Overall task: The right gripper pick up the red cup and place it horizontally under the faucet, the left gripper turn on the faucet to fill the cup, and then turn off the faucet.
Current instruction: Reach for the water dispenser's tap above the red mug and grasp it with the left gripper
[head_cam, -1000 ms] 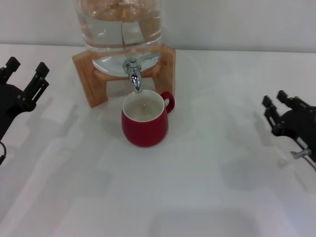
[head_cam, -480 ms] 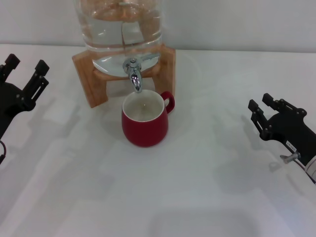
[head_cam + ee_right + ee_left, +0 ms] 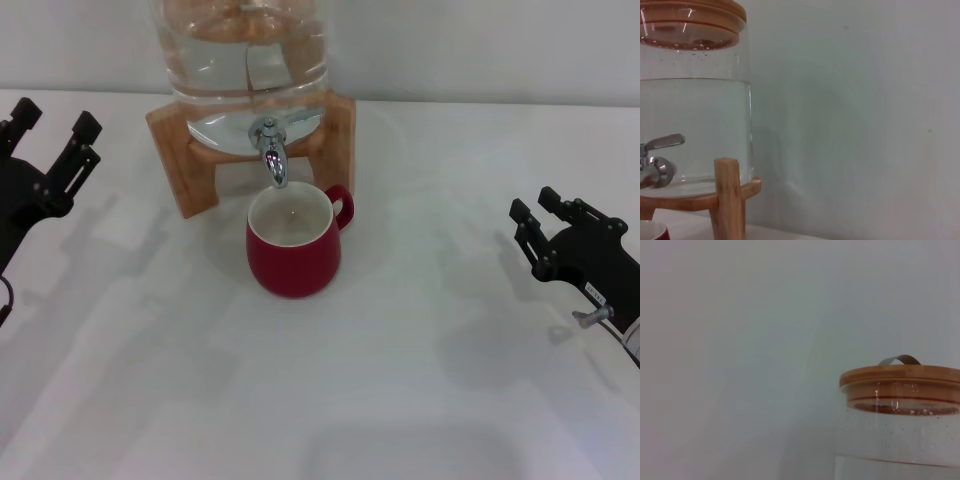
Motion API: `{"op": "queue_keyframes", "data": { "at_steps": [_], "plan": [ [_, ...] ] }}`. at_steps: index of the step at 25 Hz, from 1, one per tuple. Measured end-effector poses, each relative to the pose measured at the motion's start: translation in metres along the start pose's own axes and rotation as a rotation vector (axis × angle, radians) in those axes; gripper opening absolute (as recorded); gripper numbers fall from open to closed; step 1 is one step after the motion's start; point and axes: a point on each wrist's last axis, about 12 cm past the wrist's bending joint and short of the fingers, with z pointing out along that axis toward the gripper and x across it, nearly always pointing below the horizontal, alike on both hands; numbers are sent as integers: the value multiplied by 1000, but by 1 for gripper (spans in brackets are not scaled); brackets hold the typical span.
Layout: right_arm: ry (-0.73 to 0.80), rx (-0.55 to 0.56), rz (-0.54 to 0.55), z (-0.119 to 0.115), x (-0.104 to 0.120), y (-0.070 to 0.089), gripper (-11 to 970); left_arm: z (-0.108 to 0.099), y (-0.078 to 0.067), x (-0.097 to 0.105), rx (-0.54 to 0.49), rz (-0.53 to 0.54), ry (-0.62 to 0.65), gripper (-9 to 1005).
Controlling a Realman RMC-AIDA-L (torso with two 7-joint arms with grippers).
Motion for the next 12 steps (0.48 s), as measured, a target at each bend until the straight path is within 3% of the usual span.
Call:
{"op": "queue_keyframes", "data": {
  "at_steps": [12],
  "plan": [
    [9,2,-6,5,-1,-2,362,16,-3,1,74,-26,58,762]
  ]
}}
